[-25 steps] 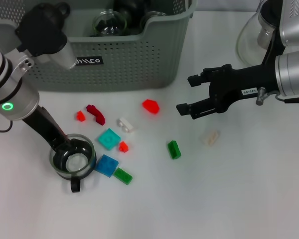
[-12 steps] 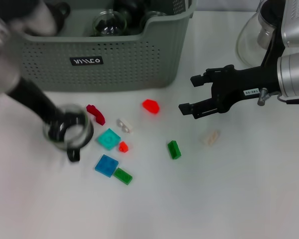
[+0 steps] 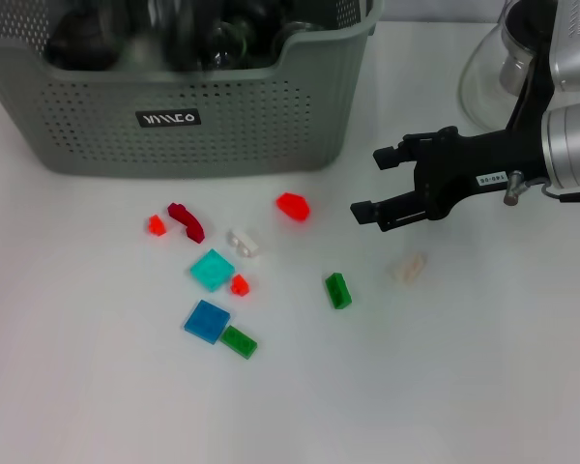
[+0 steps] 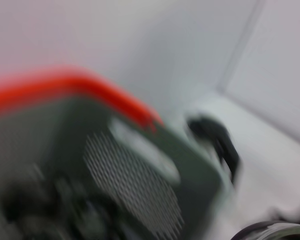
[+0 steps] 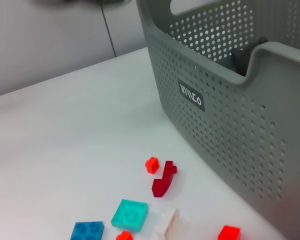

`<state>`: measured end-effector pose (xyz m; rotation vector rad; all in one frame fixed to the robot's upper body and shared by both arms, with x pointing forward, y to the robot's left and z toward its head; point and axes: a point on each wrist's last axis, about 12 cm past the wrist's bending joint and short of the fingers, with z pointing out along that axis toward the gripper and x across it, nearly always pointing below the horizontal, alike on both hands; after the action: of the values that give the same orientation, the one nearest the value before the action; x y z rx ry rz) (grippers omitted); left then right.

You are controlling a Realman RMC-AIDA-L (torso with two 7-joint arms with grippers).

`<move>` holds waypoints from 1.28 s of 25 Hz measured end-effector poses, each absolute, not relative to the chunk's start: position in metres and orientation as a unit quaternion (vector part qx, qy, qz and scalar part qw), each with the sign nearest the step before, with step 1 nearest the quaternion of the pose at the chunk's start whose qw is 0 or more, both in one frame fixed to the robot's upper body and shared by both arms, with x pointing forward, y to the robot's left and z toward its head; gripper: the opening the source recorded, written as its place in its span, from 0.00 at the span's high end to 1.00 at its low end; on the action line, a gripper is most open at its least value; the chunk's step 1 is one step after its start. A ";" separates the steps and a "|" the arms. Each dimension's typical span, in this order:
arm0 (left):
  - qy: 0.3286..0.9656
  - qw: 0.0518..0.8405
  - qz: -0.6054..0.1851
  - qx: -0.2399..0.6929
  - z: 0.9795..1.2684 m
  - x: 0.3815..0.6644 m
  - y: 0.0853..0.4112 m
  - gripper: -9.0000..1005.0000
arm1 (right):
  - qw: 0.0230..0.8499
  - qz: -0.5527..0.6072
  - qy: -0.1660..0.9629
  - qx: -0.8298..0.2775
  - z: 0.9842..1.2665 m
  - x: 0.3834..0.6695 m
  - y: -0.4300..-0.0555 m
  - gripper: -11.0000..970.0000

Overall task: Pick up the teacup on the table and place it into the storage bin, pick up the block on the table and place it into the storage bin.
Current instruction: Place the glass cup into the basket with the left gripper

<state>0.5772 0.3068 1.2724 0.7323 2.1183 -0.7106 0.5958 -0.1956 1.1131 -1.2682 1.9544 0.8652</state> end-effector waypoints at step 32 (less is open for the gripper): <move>0.883 0.369 0.014 0.291 1.205 0.706 0.217 0.90 | 0.323 0.332 0.741 -0.486 1.117 0.599 -0.187 0.03</move>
<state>0.7062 0.2166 1.2054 0.7463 2.2667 0.0355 0.5989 -0.1868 1.1167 -1.2760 1.9453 0.8704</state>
